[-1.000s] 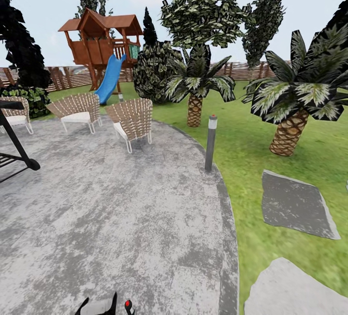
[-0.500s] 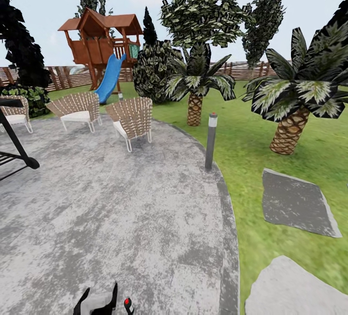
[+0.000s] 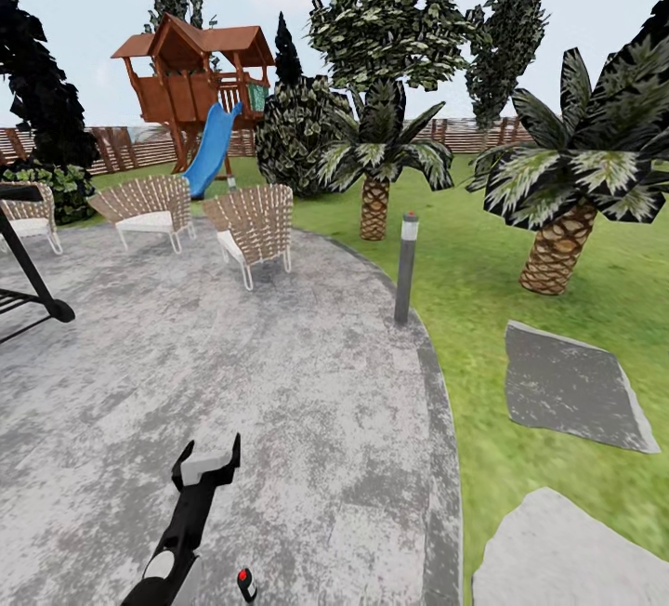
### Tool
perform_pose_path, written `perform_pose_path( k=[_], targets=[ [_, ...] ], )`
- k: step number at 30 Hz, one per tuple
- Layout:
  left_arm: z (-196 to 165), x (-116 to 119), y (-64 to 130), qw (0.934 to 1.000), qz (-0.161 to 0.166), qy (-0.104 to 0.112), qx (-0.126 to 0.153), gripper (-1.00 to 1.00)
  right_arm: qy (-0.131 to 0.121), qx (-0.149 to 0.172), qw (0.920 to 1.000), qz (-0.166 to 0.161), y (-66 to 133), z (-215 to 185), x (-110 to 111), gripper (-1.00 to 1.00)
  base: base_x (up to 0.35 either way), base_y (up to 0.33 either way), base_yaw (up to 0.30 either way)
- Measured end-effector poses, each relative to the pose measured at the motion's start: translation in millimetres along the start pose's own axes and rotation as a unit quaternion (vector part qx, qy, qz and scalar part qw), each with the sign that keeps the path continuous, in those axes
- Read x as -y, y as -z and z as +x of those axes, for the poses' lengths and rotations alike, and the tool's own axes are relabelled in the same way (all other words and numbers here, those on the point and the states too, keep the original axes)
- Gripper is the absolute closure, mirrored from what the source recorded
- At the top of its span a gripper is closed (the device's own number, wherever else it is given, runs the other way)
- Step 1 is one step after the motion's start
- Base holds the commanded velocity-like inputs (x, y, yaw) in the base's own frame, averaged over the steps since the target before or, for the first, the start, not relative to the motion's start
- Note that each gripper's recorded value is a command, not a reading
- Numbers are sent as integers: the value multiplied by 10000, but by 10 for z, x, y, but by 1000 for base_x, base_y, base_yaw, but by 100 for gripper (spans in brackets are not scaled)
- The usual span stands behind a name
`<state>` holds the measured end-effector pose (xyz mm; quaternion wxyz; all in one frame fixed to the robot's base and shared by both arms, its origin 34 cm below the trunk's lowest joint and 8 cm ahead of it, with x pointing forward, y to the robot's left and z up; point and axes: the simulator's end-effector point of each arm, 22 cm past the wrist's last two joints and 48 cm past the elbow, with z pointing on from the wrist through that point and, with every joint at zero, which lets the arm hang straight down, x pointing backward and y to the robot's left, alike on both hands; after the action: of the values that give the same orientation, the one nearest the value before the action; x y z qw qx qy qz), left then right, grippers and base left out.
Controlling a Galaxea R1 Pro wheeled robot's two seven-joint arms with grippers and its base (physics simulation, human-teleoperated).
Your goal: In the garden, pick up the pesticide atomizer on the floor and spray pesticide onto both trees until each tree trunk is fully covered.
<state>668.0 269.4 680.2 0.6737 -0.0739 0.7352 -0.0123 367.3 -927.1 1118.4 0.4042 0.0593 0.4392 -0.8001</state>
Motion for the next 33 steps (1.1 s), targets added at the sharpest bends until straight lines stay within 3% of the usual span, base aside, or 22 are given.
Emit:
perform_pose_path(
  k=[5, 10, 16, 33],
  targets=[
    [334, -46, 20, 9996, -35, -23, -283, -100, -42, 34, 10000, 34, 52, 22, -38, -100, 0, 0, 0],
    [421, -81, 44, 9998, -51, -39, -167, -100, -251, 268, 9993, 94, 73, -136, -64, -100, 0, 0, 0],
    [608, -107, 78, 9997, -60, -49, -241, -100, -279, 305, 9991, 69, 159, -93, -150, -100, 0, 0, 0],
    [1016, -123, 127, 9995, -26, -58, -318, -100, 23, 233, 9994, -241, 482, 238, -531, -100, 0, 0, 0]
  ],
)
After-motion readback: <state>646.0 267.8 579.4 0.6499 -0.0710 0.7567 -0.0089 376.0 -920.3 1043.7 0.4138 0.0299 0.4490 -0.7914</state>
